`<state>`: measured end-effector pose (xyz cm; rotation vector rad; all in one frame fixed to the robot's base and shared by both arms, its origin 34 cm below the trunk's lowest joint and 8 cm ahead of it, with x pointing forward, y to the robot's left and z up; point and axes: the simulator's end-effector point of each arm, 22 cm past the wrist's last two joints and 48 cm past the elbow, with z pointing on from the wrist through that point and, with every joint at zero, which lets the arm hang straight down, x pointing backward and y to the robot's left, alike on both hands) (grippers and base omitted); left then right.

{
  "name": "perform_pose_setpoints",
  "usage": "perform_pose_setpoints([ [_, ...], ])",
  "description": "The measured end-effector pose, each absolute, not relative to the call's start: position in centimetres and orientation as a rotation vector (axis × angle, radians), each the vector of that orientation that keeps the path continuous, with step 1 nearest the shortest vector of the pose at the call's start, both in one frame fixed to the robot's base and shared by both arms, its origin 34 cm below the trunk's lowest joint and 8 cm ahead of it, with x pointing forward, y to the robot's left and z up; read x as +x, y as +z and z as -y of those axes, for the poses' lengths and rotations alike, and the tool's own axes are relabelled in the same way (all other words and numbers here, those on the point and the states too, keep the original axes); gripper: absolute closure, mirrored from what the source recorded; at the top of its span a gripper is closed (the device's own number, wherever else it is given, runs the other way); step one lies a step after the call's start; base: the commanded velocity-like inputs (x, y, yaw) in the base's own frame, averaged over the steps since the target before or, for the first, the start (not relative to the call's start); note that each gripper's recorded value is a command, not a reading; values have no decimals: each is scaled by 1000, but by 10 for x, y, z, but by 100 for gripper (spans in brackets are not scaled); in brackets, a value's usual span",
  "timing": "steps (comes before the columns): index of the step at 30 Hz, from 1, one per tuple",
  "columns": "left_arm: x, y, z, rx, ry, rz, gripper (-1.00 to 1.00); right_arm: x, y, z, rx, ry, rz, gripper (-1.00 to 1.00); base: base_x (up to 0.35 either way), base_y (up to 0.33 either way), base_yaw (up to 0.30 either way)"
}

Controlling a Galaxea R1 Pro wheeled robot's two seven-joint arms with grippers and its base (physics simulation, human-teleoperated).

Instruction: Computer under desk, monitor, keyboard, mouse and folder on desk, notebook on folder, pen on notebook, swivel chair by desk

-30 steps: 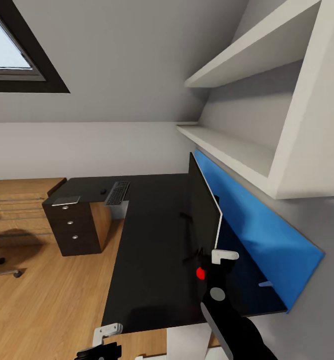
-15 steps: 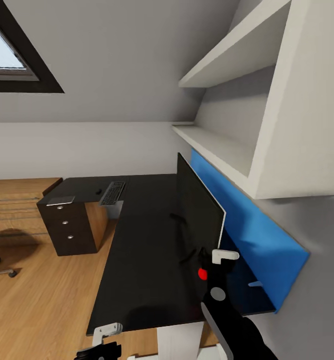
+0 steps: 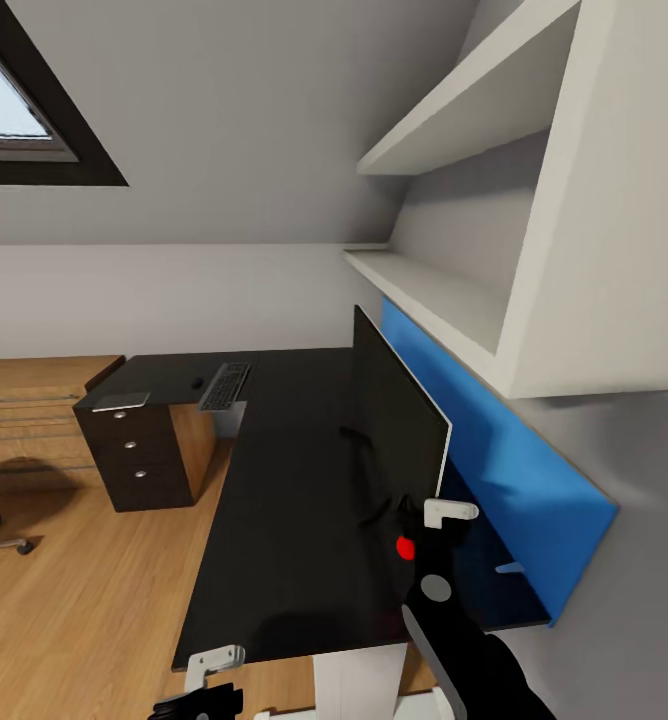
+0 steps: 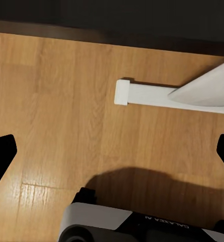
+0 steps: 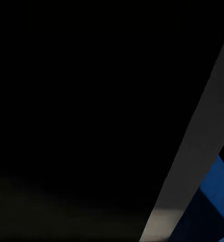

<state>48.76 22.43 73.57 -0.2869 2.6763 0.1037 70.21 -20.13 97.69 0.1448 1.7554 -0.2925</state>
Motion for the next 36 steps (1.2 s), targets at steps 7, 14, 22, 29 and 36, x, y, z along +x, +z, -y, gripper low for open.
perform_pose_setpoints([
  [7, 488, 735, -225, -287, 105, -2677, -100, 702, 976, 201, 147, -291, -1757, -100, -147, 0, 0],
  [14, 488, 735, -225, -287, 106, -2677, -100, 702, 976, 201, 144, -292, -1757, -100, -315, 0, 0],
  [22, 488, 735, -225, -288, 105, -2677, -100, 702, 976, 200, 143, -291, -1757, -100, -334, 0, 0],
  [29, 487, 735, -225, -290, 104, -2678, -100, 703, 976, 200, 144, -287, -1757, -100, -336, 0, 0],
  [36, 483, 730, -226, -293, 109, -2692, -100, 700, 959, 201, 136, -294, -1792, -100, -336, 34, 0],
])
